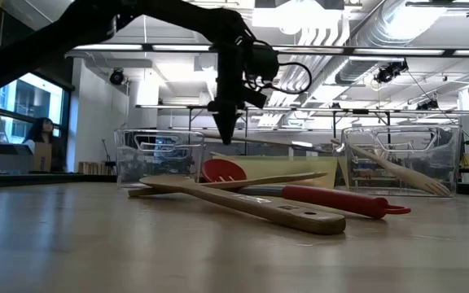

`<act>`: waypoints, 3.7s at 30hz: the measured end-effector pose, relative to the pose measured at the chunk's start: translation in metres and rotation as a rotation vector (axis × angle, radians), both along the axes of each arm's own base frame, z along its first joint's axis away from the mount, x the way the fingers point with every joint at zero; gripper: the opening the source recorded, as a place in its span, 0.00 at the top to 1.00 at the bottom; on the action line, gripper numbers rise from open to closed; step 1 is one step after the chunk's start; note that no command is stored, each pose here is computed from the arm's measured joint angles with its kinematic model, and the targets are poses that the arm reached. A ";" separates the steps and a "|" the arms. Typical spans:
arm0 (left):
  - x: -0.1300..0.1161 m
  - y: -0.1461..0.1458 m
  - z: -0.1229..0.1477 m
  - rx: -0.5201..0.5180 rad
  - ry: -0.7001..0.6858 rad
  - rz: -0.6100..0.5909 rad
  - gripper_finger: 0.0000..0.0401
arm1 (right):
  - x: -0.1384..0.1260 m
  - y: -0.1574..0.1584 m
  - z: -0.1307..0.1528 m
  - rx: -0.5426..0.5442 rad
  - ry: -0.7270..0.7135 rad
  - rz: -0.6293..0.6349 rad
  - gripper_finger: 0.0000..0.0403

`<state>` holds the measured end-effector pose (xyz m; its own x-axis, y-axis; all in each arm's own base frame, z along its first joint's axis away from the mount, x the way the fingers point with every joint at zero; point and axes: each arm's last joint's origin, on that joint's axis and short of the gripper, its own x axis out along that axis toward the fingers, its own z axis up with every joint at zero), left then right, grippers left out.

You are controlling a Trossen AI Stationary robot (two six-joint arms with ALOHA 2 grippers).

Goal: Pick & Place Kitchen Items
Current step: Put the gray spatula into the yellow bin, then put the brown serving spoon into the right transparent bin

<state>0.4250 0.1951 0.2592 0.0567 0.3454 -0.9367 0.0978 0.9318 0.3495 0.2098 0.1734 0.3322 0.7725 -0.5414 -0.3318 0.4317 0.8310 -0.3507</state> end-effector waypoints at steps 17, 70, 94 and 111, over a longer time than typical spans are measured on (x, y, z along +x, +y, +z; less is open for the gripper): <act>-0.002 0.000 -0.002 0.024 0.057 0.007 0.87 | 0.001 0.001 0.000 0.026 0.007 0.011 0.33; -0.046 -0.238 0.114 -0.235 -0.296 0.190 0.39 | 0.007 0.017 -0.005 0.237 0.079 0.139 0.33; -0.140 -0.446 0.033 -0.099 -0.195 0.179 0.39 | 0.113 0.027 -0.062 0.422 0.026 0.201 0.33; -0.170 -0.469 0.000 0.006 -0.276 0.230 0.39 | 0.188 -0.016 -0.162 0.464 0.141 0.092 0.33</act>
<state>0.2552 -0.2741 0.2594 0.2272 0.3840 -0.8950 -0.2128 0.9164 0.3391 0.3974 0.1579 0.1699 0.7404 -0.2435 -0.6265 0.3246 0.9457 0.0161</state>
